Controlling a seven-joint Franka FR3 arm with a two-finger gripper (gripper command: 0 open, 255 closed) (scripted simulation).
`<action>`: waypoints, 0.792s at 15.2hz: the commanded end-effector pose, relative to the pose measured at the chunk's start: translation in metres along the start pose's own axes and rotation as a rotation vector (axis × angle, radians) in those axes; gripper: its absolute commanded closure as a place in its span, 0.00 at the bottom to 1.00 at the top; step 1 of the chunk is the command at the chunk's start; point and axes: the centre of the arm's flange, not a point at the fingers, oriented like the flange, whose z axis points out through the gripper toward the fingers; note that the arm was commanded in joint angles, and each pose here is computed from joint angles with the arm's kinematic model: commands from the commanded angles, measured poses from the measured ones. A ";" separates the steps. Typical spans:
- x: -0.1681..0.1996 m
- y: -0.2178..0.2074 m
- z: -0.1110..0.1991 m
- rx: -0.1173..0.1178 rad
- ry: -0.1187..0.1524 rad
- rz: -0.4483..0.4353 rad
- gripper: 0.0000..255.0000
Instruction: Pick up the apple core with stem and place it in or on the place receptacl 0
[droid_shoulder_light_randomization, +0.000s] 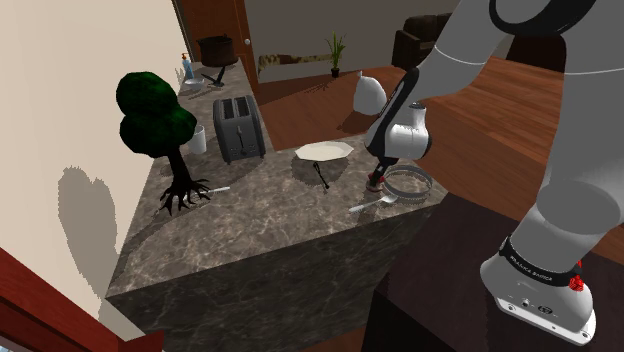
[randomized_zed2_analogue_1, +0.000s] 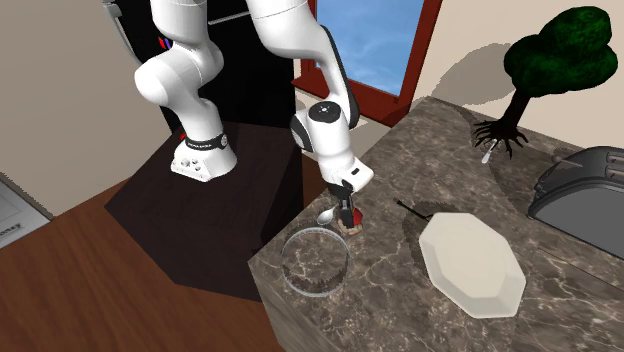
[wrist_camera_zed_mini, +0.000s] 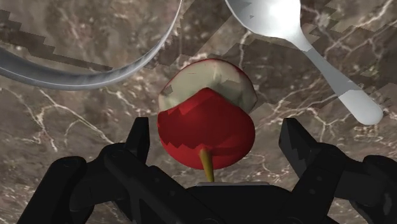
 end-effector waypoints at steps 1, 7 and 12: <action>0.000 0.000 0.000 0.000 0.000 0.000 0.00; 0.000 0.000 0.000 0.000 0.000 0.000 1.00; 0.000 0.000 0.000 0.000 0.000 0.000 1.00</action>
